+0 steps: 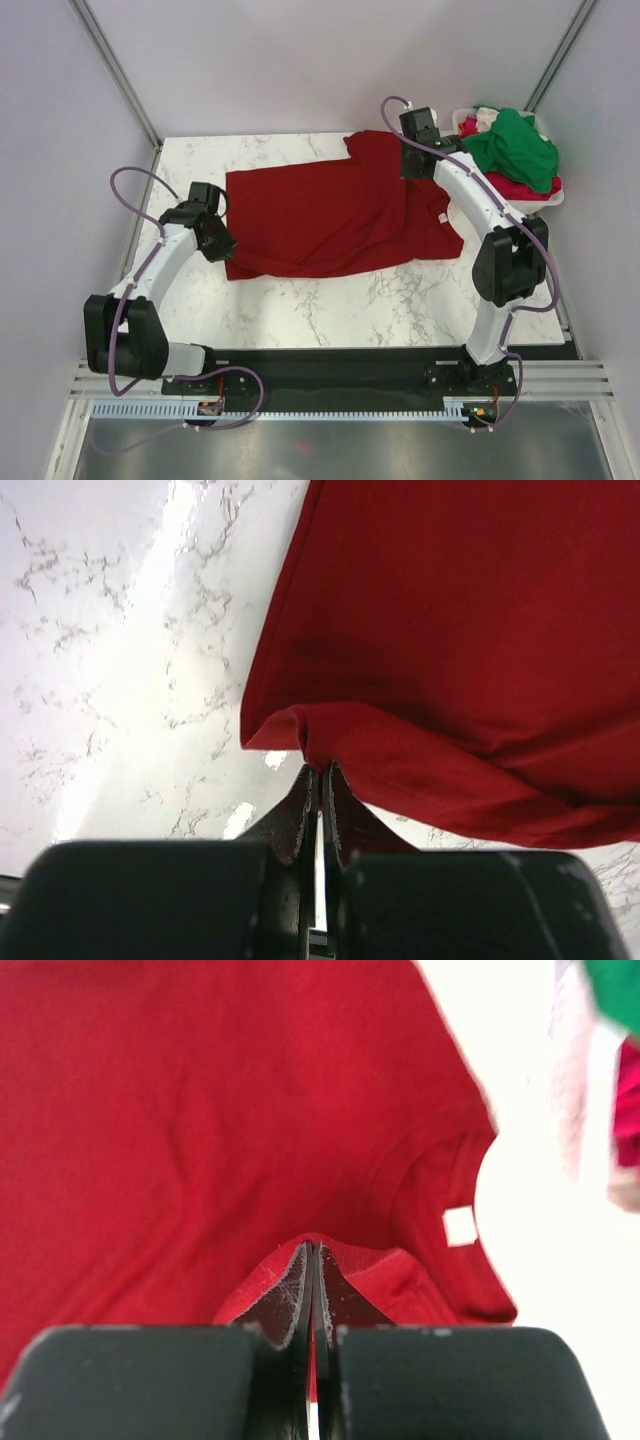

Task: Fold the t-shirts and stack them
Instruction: Fold the tshirt

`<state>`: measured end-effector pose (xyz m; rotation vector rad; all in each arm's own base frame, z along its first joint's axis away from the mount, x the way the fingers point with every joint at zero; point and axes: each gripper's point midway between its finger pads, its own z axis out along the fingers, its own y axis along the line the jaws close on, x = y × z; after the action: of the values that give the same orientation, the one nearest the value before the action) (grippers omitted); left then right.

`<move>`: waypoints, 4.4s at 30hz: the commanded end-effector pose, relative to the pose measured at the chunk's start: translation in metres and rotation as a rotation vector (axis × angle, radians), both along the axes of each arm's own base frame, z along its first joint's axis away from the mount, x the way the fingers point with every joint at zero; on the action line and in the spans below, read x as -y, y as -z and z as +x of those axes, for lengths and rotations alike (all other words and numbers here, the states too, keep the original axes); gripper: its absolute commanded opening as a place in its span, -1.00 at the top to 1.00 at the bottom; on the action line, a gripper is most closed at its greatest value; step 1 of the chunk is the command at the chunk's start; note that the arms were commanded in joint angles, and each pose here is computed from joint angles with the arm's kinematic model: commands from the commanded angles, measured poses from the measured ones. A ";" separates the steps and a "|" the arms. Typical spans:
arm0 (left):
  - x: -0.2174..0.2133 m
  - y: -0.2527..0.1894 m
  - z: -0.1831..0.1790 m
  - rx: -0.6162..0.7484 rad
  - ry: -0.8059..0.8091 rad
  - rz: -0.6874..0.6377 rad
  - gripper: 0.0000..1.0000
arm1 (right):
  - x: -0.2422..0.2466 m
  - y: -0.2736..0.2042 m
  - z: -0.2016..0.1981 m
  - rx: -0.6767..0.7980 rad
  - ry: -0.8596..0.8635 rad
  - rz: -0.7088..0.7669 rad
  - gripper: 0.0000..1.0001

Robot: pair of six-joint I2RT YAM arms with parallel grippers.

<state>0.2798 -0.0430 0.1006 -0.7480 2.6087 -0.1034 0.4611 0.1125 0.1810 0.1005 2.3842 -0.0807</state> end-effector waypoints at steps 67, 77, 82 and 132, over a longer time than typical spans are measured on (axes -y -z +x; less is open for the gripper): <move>-0.005 0.070 0.020 0.016 -0.102 -0.162 -0.60 | 0.117 0.101 -0.068 -0.098 0.358 0.206 -0.46; -0.012 0.083 0.032 0.009 -0.141 -0.130 -0.58 | 0.115 0.138 -0.051 -0.143 0.367 0.224 -0.17; -0.012 0.094 0.038 -0.008 -0.158 -0.129 -0.24 | 0.112 0.148 -0.053 -0.165 0.349 0.235 0.56; 0.025 0.002 0.003 0.054 0.128 -0.228 -0.18 | 0.016 0.043 -0.116 -0.054 0.129 0.505 -0.28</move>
<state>0.2711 -0.0476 0.1011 -0.7298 2.6223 -0.3939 0.3173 0.0746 0.1261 0.5511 2.4473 0.4261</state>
